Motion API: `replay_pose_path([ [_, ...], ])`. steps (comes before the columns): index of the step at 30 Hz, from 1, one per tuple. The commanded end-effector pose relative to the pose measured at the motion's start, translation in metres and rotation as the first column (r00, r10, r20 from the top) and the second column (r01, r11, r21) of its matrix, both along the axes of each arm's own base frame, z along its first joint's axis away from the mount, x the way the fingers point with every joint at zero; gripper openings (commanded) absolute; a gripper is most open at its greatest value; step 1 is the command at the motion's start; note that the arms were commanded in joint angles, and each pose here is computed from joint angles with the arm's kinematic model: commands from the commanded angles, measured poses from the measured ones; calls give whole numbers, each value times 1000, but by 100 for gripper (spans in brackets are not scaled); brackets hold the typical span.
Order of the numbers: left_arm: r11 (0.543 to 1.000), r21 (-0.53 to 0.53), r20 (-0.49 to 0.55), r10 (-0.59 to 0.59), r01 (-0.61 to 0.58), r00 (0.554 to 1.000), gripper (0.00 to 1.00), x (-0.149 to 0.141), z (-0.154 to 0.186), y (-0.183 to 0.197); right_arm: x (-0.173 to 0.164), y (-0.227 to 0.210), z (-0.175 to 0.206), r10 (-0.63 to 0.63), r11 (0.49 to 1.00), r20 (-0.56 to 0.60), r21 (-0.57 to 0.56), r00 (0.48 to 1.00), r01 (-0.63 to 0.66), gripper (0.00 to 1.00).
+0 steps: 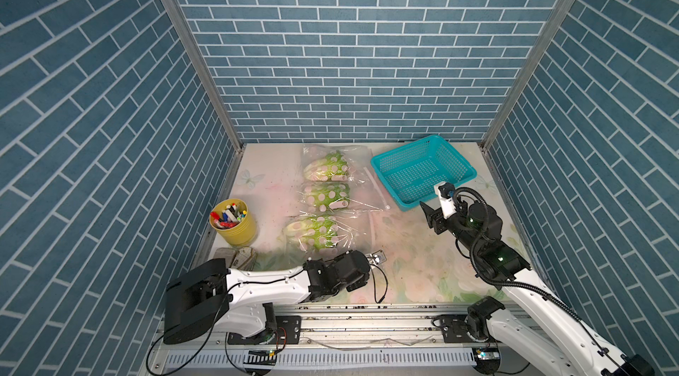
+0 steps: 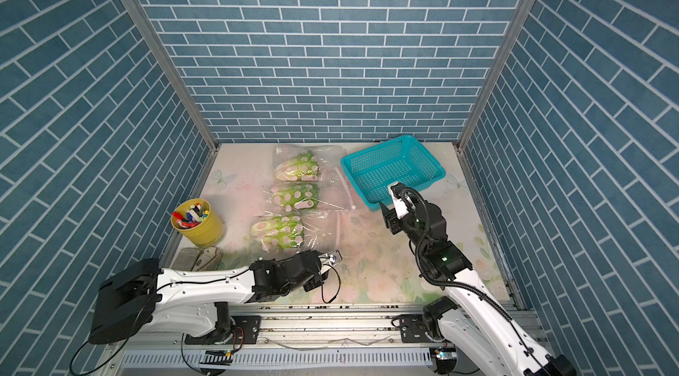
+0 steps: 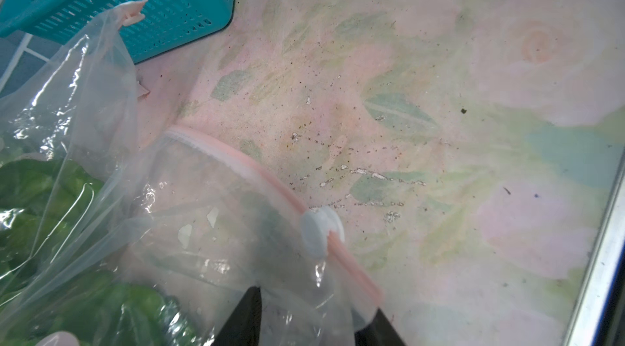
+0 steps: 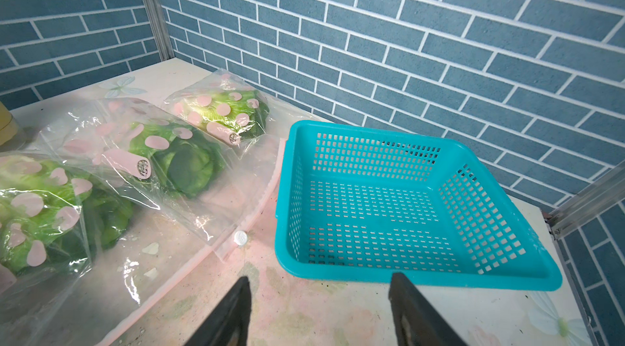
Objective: Open the zip-top bag and take out the chinese cabbages
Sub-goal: Adjust the zipper food storage bag at the center of the board.
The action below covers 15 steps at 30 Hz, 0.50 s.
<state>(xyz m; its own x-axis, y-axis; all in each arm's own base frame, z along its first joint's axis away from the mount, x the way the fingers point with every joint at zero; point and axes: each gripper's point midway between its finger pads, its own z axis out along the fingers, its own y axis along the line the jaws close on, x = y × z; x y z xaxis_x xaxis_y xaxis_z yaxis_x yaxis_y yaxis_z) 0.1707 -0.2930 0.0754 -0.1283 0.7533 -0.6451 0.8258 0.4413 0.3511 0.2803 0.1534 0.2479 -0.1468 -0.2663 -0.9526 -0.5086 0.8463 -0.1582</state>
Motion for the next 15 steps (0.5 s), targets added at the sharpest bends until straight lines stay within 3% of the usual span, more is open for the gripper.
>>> replay_pose_path([
  [1,998,-61,37,9,-7,999,33,5,17,-13,1,0,-2,3,999,16,-48,1000,-2,65],
  [7,997,-78,49,8,-4,999,0,5,21,-11,1,5,-12,28,996,-2,-89,1000,-28,65],
  [11,994,-105,69,14,-7,998,0,3,30,-1,1,13,-18,71,991,-11,-111,997,-71,66],
  [15,986,-164,96,45,-29,994,0,-1,44,24,-5,39,-22,215,970,-24,-112,976,-216,71],
])
